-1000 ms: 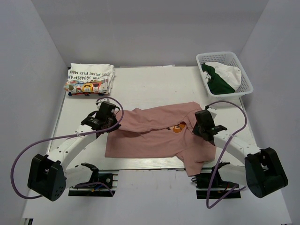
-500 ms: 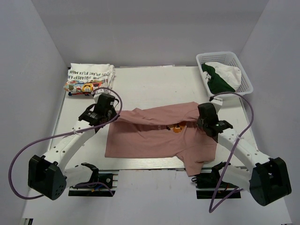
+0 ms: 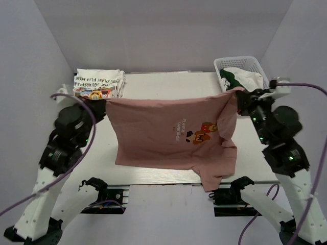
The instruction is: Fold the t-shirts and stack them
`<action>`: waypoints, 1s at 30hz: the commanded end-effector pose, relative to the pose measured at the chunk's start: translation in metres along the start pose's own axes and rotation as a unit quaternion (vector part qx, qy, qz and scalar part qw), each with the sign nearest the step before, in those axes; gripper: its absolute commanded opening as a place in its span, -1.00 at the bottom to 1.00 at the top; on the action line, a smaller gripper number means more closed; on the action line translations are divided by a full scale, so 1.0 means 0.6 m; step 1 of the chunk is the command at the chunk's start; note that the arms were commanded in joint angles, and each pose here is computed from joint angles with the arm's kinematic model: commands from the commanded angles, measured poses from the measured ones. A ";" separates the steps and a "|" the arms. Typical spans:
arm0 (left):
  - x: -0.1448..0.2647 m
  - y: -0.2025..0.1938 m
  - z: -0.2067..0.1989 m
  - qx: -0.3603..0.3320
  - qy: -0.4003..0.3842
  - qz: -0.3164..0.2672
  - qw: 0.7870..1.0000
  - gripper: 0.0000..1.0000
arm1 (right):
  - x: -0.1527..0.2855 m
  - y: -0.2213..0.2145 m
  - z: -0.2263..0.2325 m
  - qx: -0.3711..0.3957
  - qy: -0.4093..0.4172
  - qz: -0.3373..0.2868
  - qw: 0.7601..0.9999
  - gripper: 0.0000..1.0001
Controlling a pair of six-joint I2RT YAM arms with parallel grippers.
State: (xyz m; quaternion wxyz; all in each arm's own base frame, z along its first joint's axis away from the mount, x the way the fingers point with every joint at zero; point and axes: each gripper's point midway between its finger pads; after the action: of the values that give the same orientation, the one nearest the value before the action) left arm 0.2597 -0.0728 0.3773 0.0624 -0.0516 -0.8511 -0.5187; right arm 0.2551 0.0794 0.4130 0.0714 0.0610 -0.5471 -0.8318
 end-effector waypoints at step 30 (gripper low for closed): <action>-0.177 0.042 0.072 -0.104 0.247 -0.022 0.963 -1.00 | -0.292 0.028 0.060 0.152 -0.014 0.055 0.987 -1.00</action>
State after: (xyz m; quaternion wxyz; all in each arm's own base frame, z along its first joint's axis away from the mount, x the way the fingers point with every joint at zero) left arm 0.3326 -0.0511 0.4481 0.1150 0.0639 -0.8182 -0.5597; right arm 0.3840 0.1297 0.4822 0.0879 0.0604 -0.6571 -0.7462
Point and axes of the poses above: each gripper's point midway between its finger pads, its own x axis back along the fingers, its own z axis along the line the jaws close on, y = z × x, and after that the axes turned 11 degrees about -x, right-handed
